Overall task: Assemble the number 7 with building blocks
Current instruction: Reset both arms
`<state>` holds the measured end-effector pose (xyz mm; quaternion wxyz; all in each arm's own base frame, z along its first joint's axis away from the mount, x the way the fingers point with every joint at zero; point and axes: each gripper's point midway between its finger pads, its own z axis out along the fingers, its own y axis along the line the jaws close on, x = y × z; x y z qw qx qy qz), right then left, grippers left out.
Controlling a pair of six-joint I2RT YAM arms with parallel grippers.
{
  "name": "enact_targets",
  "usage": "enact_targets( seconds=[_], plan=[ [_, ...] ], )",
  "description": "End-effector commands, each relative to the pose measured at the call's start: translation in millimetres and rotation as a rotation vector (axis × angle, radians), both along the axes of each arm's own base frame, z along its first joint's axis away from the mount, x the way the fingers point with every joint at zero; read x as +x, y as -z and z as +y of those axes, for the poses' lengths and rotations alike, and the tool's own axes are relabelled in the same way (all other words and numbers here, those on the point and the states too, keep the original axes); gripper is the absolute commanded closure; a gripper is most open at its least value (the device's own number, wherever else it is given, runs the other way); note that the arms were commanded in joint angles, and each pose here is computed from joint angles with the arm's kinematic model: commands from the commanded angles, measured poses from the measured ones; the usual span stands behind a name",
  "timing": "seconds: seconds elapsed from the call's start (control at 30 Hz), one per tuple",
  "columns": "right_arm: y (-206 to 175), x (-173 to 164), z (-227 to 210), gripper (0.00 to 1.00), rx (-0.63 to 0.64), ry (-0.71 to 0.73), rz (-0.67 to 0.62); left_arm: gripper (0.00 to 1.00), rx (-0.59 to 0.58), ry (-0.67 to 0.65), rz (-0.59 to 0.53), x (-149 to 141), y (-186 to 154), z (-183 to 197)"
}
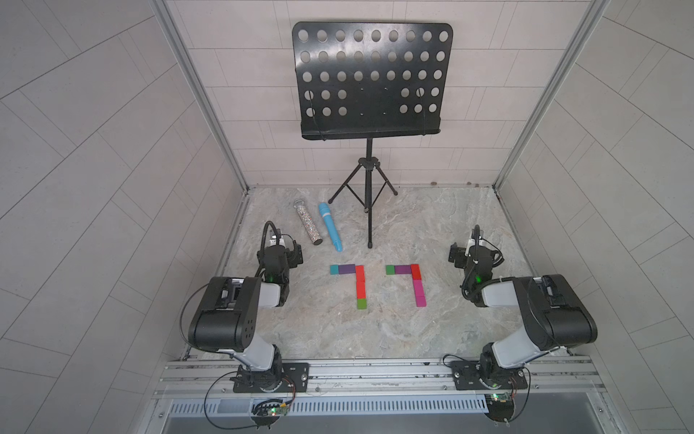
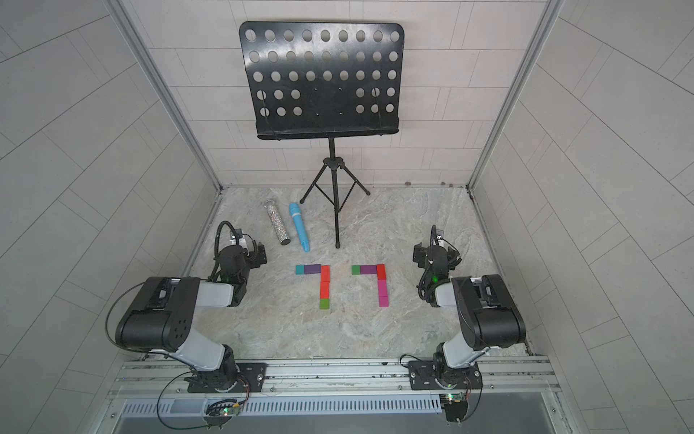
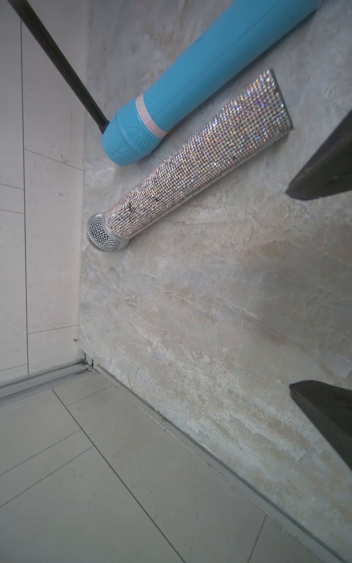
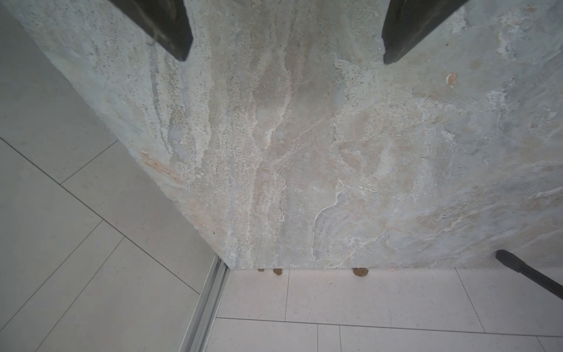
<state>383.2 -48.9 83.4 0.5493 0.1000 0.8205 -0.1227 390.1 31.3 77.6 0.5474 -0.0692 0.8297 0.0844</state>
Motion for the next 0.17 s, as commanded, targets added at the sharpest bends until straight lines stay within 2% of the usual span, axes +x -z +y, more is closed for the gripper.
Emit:
enact_targets(
  seconds=[0.0, 0.13],
  plan=[
    [-7.6, 5.3, 6.3, 0.0, -0.031, -0.035, -0.018, 0.0, 0.018, 0.003, -0.04, 6.9, -9.8, -0.4],
    [-7.8, 3.8, 6.1, 0.0, -0.029, -0.032, -0.015, 0.0, 0.017, 0.003, -0.038, 6.4, -10.1, -0.6]
  ],
)
